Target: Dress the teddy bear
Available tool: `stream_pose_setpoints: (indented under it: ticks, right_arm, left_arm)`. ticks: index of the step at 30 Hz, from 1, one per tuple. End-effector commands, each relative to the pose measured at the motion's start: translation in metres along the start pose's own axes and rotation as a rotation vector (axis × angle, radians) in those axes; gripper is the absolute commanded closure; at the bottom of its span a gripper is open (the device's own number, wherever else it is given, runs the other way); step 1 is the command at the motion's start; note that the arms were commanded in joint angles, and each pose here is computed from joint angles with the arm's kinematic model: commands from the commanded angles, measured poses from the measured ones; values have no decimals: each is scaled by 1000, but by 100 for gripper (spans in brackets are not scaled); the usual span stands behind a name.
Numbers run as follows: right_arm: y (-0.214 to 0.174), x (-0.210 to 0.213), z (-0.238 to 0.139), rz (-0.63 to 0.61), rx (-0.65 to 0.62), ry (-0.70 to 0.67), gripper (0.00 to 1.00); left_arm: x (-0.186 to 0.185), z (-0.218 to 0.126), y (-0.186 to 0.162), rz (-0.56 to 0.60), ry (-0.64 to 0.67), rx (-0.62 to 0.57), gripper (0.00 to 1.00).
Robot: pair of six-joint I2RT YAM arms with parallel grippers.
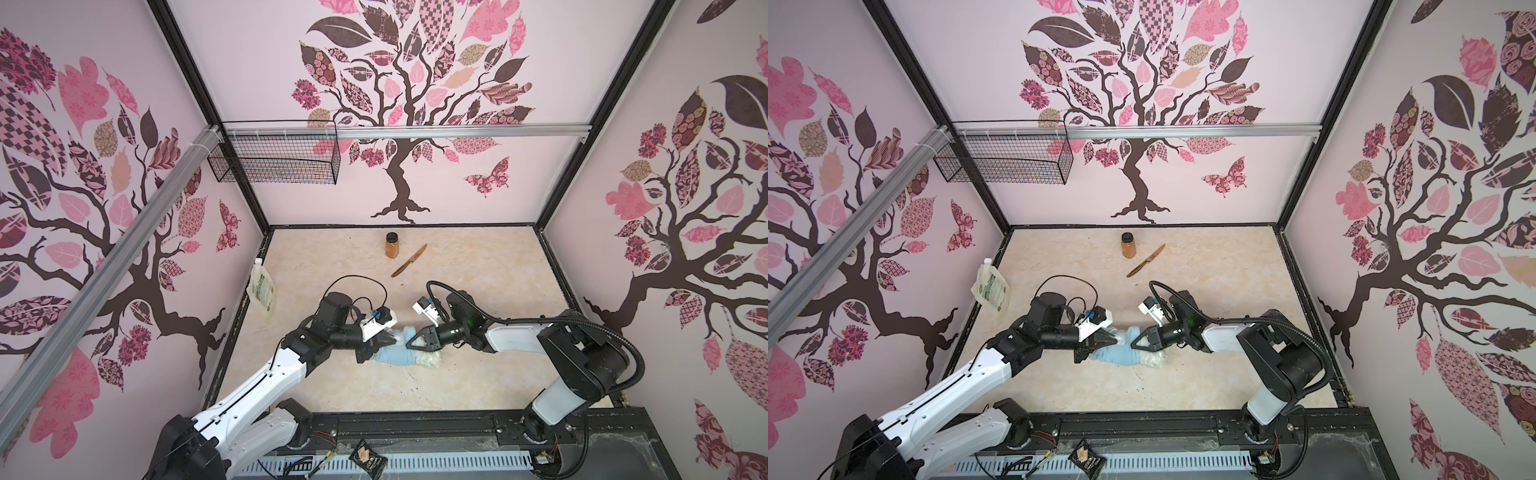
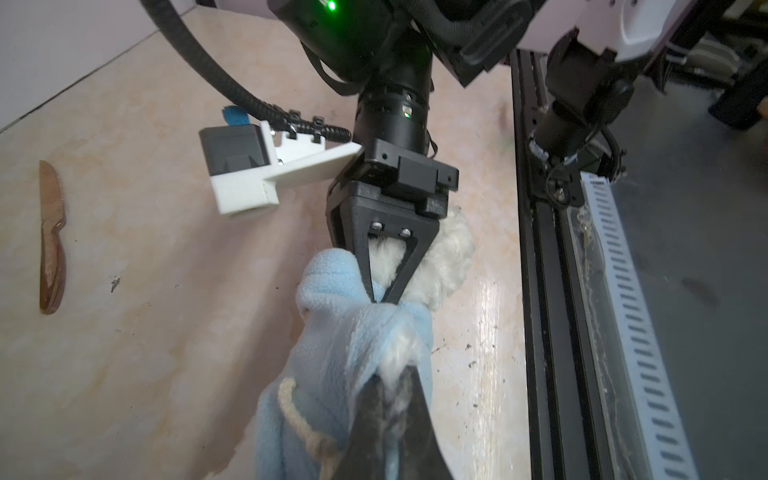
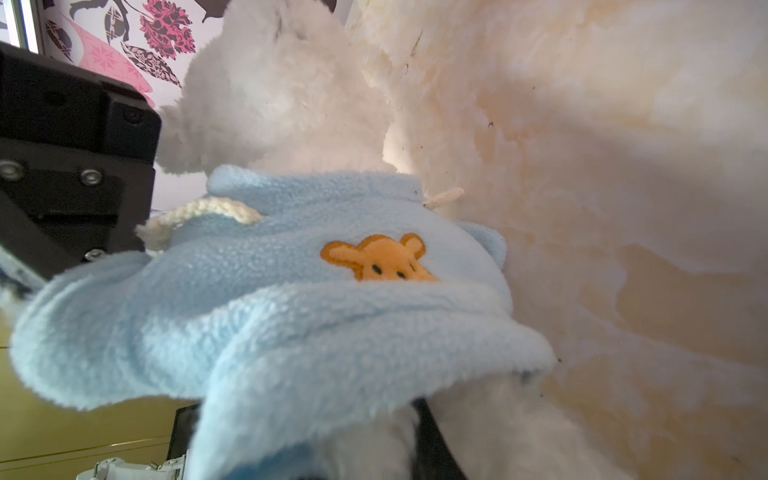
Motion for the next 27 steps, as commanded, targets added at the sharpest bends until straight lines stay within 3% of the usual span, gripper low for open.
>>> stream_pose_setpoints:
  ticks: [1, 8, 14, 17, 20, 24, 27]
  right_arm:
    - [-12, -36, -9, 120, -17, -236, 79]
    - [-14, -35, -11, 95, -26, -256, 89]
    - [-15, -38, -14, 92, -16, -316, 93]
    - [-16, -40, -13, 110, -15, -319, 93]
    - [-15, -41, -13, 113, -24, -332, 93]
    - [-8, -37, -13, 92, -37, -288, 93]
    - [-1, -25, -13, 41, -69, -206, 93]
  left_arm:
    - [-12, -13, 21, -18, -133, -209, 100]
    - [11, -9, 17, -225, 44, -190, 100]
    - [22, -18, 14, -381, 133, -291, 100]
    - [17, -16, 8, -362, 91, -269, 100]
    - [6, -16, 2, -252, 18, -182, 100]
    - [-10, -9, -11, -59, 57, 94, 100]
    - [-6, -4, -13, -4, 134, 201, 98]
Point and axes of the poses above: each gripper's point midway between its finger pads, its own z axis out along the fingers, its own x axis along the line the jaws close on, y = z × x, the point moved 10 cm from there along -z, back along the fingers, and after that the axes turned 5 degrees about -z, right-handed, at the moved point
